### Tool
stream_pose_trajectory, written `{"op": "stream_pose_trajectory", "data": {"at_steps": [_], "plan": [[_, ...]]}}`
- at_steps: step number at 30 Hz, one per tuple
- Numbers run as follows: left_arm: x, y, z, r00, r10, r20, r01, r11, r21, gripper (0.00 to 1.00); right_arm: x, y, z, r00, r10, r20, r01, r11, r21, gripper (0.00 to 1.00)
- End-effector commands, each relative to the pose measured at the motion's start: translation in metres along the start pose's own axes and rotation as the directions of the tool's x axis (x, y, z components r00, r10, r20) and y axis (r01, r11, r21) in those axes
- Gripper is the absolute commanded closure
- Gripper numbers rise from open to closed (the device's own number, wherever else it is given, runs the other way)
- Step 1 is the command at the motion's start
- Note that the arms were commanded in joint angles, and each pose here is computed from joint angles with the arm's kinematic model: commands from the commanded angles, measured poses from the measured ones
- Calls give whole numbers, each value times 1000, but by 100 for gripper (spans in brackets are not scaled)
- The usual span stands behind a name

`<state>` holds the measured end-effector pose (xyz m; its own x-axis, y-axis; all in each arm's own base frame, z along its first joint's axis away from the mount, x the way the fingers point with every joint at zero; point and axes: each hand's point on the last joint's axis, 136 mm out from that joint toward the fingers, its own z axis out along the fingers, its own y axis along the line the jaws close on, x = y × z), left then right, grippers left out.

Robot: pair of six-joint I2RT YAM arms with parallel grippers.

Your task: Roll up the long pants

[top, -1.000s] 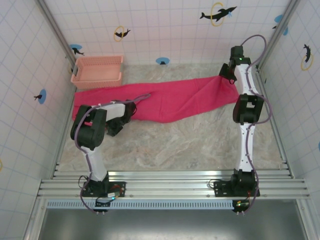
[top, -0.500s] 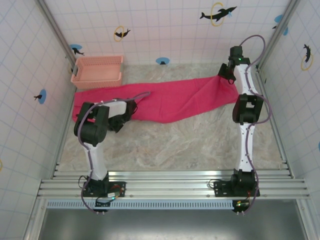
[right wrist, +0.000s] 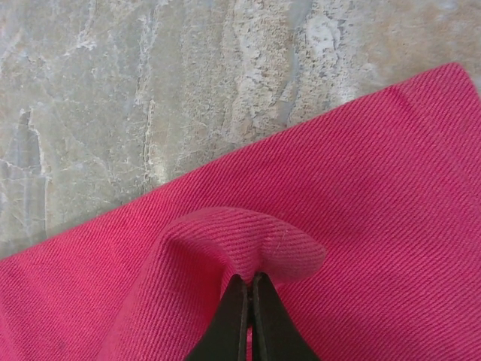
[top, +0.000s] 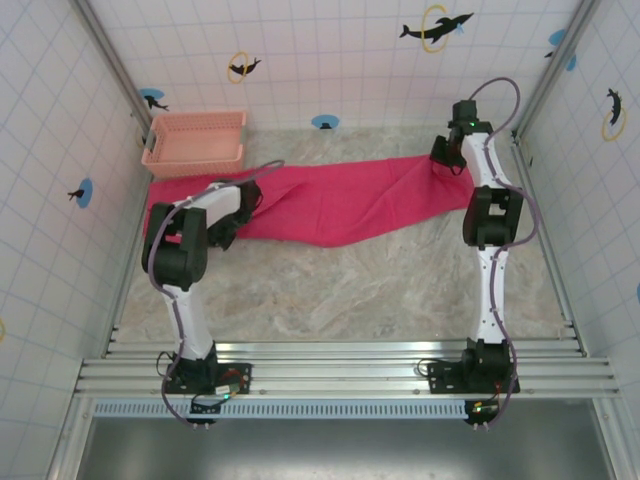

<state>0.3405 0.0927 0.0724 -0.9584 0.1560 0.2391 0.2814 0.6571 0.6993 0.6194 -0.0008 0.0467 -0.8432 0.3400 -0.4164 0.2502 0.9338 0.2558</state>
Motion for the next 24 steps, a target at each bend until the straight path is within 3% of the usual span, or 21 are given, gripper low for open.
{"op": "stream_pose_trajectory", "data": {"at_steps": [1,6,12,24], "plan": [[4,68,-31,987,-135,92,137,990,-21,100,-17,18,-40,998,-28,62,31,999,-33,100],[-1,116,-47,966,-213,148,219,975,-24,100,-14,15,-41,998,-29,56,30,999,-21,100],[-32,157,-32,947,-276,166,283,959,-21,100,-17,12,-40,997,-37,69,38,999,-16,100],[-106,187,20,889,-421,179,421,906,42,100,-42,0,-39,985,4,173,-16,998,64,100]]}}
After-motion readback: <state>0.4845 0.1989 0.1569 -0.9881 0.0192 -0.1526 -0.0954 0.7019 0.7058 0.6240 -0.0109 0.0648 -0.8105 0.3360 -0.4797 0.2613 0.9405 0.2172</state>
